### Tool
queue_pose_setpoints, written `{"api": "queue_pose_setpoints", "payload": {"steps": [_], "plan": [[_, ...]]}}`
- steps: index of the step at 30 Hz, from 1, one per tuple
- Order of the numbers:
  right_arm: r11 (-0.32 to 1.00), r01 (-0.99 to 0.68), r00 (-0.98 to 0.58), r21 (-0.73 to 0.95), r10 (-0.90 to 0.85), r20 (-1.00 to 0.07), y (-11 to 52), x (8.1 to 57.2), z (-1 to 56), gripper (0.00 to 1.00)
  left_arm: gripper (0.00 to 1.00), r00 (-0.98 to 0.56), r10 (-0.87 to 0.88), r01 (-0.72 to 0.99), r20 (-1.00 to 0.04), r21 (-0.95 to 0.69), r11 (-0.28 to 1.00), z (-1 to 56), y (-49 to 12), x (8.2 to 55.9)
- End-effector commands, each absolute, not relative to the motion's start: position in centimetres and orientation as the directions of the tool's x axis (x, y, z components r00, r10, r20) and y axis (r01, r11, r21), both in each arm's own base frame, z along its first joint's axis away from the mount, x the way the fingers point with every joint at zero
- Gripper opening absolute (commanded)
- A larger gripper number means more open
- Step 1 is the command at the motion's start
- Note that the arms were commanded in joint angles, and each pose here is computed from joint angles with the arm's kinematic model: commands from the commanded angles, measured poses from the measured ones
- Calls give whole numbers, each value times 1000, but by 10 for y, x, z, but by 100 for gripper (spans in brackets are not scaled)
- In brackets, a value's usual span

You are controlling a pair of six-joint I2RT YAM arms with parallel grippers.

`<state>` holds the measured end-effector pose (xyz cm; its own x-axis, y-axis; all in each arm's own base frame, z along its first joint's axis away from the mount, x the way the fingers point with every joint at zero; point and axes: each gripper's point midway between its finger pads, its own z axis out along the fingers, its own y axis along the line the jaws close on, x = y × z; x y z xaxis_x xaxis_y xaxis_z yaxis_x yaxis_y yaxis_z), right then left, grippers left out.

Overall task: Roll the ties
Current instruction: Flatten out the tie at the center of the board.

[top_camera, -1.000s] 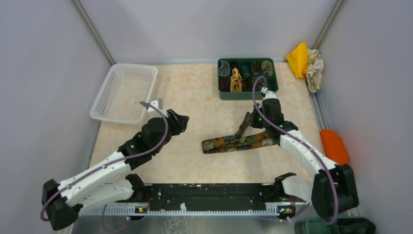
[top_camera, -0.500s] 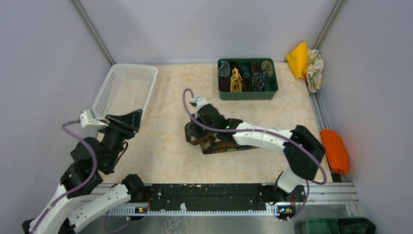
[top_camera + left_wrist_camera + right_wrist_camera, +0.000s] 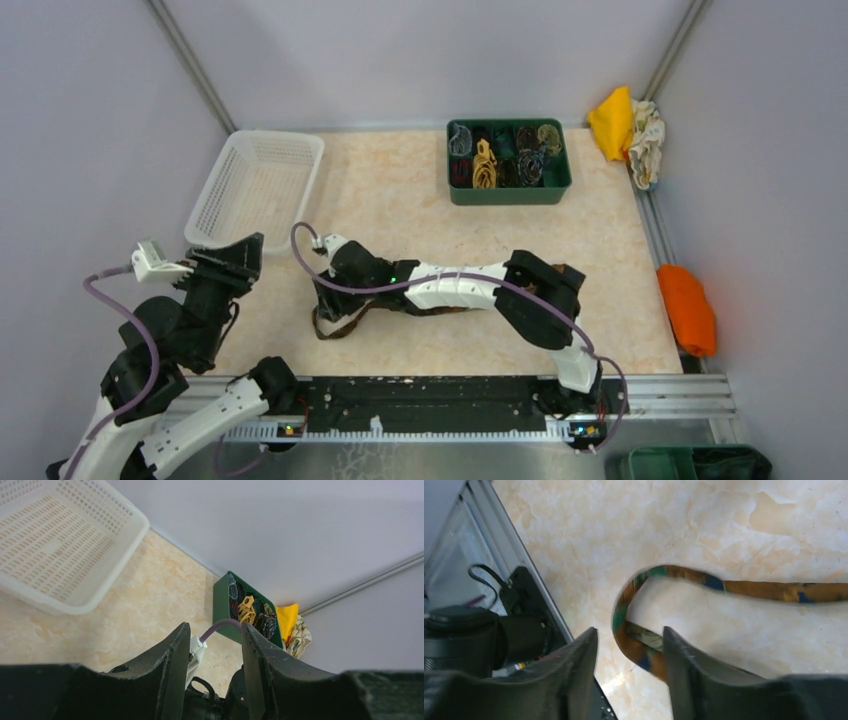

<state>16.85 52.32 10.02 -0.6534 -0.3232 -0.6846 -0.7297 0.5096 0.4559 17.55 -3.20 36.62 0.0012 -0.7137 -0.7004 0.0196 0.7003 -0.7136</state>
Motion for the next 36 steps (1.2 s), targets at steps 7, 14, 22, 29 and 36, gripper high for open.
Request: {"api": "queue_pose_setpoints", "payload": {"steps": [7, 14, 22, 29, 36], "plan": [[714, -666, -529, 215, -250, -811, 444, 204, 158, 60, 50, 4, -662, -37, -750, -662, 749, 342, -41, 191], [926, -370, -637, 73, -197, -745, 303, 228, 121, 20, 19, -224, -561, 19, -797, -580, 815, 276, -128, 229], [998, 31, -766, 46, 53, -641, 146, 246, 73, 0, 2, -492, -445, 39, -749, -529, 848, 175, -197, 241], [983, 175, -854, -54, 125, -505, 83, 246, 31, 0, 1, -558, -410, 44, -722, -519, 854, 137, -208, 237], [974, 208, -911, -91, 159, -381, 70, 244, -9, 0, 1, -572, -400, 54, -716, -519, 853, 131, -210, 235]]}}
